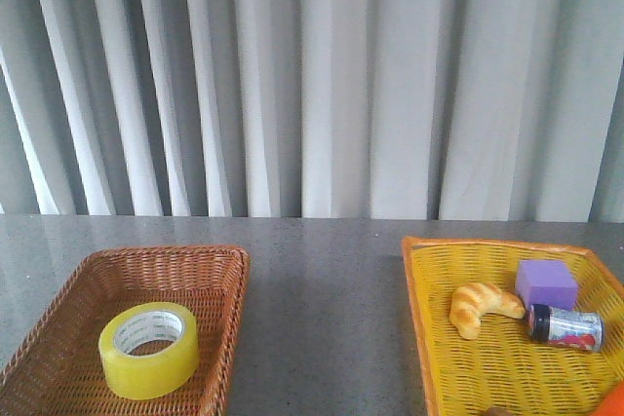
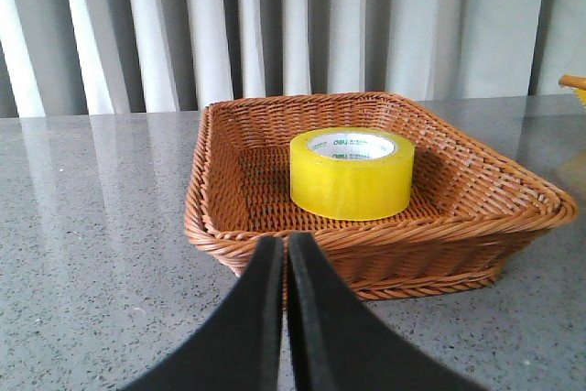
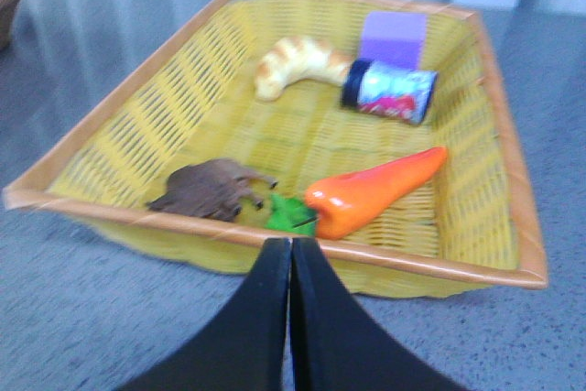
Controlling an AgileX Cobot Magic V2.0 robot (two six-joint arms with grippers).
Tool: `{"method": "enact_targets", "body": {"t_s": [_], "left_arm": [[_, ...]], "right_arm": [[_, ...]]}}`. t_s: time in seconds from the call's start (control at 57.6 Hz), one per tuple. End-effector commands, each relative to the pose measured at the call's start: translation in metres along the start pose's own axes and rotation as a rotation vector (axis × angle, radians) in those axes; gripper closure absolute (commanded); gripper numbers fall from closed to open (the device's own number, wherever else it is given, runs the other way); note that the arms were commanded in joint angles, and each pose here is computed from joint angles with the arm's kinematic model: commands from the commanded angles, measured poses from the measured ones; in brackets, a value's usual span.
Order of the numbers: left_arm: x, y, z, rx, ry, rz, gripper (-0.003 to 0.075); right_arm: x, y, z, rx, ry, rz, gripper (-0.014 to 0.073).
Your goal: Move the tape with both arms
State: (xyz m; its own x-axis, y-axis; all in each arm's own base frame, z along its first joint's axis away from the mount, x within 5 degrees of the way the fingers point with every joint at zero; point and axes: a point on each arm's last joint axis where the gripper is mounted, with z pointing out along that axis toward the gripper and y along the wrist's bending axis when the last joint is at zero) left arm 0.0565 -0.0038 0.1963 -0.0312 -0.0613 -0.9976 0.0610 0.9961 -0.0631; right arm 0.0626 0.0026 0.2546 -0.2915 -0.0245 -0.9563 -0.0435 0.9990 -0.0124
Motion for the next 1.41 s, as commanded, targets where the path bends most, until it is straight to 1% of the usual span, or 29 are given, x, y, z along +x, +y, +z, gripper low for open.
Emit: {"method": "enact_targets", "body": {"t_s": [0.0,0.069,0.174,0.226,0.382,1.389], "left_arm": [[-0.011,0.0,-0.002,-0.003,-0.105,-0.012,0.0727],[-0.011,0.0,-0.002,-0.003,-0.105,-0.012,0.0727],[-0.011,0.0,-0.002,-0.003,-0.105,-0.012,0.0727],[-0.011,0.0,-0.002,-0.003,-0.105,-0.012,0.0727],[-0.011,0.0,-0.002,-0.003,-0.105,-0.012,0.0727],[-0.011,0.0,-0.002,-0.003,-0.105,-0.012,0.0725]], "right_arm": [[0.006,-0.002,0.001,0.042,-0.21,0.023,0.0602],[0.026,-0.004,0.006,0.065,-0.256,0.05,0.0602],[0.049,-0.005,0.011,0.09,-0.328,0.051,0.0602],[0.056,-0.004,0.011,0.088,-0.312,0.05,0.0602],[0.058,-0.004,0.01,0.088,-0.294,0.039,0.0602],[0.057,-0.004,0.01,0.088,-0.302,0.04,0.0602]]}}
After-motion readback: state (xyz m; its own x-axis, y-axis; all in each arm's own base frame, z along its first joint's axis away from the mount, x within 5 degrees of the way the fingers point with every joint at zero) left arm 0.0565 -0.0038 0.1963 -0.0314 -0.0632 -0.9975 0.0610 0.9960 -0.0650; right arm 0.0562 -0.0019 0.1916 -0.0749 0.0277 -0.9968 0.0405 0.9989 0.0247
